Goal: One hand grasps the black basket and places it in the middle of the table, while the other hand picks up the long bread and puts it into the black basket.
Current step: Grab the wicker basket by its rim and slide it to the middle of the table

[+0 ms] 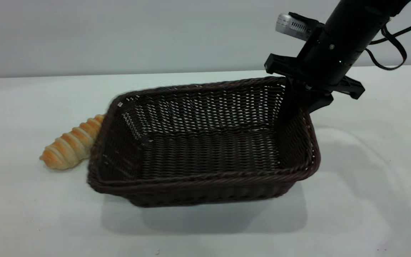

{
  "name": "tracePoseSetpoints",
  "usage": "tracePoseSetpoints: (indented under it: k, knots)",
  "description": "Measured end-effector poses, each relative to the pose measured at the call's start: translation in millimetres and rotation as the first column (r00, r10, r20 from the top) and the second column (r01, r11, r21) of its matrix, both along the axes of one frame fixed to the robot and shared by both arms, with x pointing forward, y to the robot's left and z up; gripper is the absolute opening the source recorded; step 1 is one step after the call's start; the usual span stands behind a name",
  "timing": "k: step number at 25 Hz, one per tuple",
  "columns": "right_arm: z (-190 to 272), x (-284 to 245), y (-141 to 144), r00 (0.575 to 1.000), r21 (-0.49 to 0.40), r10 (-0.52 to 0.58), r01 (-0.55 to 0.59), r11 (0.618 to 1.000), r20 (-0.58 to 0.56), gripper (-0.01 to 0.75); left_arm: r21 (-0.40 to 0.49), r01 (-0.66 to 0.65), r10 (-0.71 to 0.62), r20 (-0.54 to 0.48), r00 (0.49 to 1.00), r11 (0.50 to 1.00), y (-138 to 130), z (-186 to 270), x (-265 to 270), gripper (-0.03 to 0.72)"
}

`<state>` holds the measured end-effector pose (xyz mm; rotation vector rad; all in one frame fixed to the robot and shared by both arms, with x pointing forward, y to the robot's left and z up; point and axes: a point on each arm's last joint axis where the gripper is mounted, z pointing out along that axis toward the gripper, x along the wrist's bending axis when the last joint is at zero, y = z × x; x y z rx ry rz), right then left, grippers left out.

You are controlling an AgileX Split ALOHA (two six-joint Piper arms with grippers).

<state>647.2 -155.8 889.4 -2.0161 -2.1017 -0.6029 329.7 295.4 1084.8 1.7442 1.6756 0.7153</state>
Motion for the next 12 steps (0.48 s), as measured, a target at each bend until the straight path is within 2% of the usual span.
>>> tracePoseSetpoints:
  k: [9, 12]
  knots:
    - [-25, 10, 0, 0.999, -0.019, -0.020, 0.020, 1.000, -0.034, 0.101, 0.000, 0.000, 0.000, -0.001, 1.000, 1.000, 0, 0, 0, 0.512]
    - [-25, 12, -1, 0.999, -0.016, -0.040, 0.040, 0.999, -0.035, 0.172, 0.000, 0.000, 0.000, -0.001, 1.000, 1.000, 0, 0, 0, 0.512]
